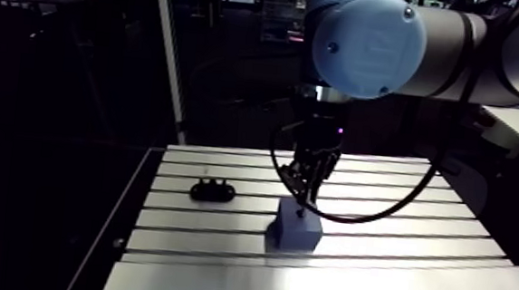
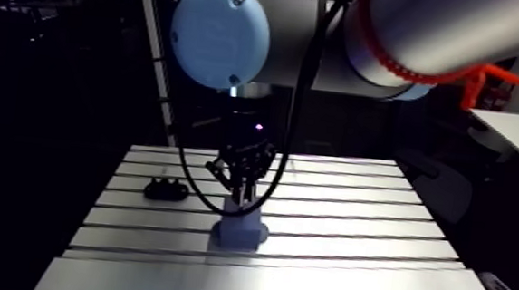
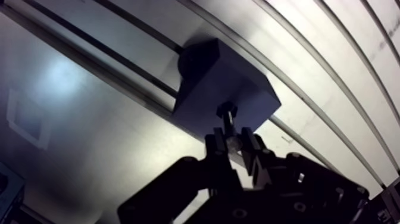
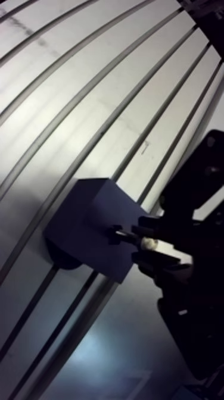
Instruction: Pick up the M10 bolt and insert it into the hex recess until seated.
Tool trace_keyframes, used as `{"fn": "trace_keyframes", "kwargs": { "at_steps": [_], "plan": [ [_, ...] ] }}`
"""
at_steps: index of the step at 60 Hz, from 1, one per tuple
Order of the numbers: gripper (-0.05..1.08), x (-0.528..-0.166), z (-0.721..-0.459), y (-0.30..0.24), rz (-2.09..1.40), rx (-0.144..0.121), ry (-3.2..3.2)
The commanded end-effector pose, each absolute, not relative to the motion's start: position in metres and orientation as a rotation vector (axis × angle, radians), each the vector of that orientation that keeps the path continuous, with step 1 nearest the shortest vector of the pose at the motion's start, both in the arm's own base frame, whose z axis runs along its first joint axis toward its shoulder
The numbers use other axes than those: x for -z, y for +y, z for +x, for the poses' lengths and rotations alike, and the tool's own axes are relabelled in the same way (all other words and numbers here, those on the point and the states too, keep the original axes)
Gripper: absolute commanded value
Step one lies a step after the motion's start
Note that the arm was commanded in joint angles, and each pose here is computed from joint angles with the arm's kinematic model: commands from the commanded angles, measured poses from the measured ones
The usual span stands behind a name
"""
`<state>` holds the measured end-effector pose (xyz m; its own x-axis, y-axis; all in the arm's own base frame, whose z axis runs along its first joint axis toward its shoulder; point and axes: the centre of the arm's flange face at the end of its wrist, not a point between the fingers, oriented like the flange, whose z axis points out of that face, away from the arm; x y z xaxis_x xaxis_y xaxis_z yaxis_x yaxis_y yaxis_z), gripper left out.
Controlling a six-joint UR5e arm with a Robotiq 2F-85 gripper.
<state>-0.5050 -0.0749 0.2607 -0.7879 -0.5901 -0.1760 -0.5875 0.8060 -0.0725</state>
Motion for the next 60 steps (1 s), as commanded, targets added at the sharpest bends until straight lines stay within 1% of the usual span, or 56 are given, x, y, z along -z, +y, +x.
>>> {"fn": "trace_keyframes", "kwargs": {
  "at_steps": [1,60],
  "plan": [
    [0.85,-0.2619,-0.5062,-0.0751,-0.925,0.019,2.805],
    [0.85,-0.2569,-0.5096,-0.0767,-0.927,0.027,2.798]
  ]
}}
